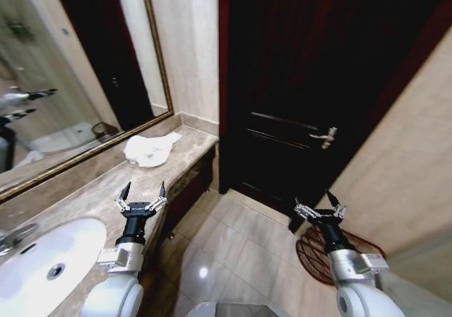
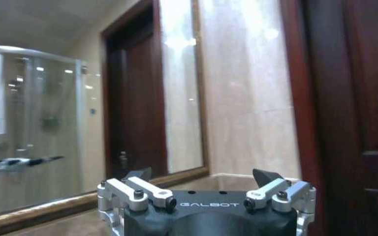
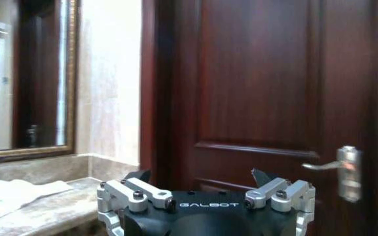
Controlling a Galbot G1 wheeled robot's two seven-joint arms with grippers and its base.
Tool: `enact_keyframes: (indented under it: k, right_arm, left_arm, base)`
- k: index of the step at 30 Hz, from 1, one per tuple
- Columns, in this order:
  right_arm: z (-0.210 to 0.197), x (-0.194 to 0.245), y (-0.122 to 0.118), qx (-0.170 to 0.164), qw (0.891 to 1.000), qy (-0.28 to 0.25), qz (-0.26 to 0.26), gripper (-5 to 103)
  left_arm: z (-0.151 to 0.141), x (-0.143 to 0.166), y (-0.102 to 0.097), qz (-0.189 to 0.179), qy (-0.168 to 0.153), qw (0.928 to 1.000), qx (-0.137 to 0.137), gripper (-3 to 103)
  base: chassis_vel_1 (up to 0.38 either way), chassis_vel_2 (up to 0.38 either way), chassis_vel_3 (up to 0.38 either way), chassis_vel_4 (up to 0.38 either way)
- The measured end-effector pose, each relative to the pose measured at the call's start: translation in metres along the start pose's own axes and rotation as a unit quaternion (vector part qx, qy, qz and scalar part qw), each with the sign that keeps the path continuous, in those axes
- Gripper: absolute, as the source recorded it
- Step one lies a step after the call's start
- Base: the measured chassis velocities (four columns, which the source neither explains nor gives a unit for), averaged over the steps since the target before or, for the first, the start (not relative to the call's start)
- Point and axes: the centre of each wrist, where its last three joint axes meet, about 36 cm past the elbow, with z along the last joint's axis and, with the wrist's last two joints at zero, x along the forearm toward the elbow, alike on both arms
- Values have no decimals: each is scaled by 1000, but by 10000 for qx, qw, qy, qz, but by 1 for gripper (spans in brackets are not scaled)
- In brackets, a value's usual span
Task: Discard the used towel into the hamper.
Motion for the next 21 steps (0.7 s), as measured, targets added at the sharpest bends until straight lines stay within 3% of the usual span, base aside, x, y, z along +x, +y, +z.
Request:
enact_keyframes:
  k: [21]
  right_arm:
    - [0, 0, 1, 20, 10000, 14, -72, 100]
  left_arm:
    - [0, 4, -2, -132, -13, 9999, -51, 100]
  base:
    - [-106, 151, 155, -105]
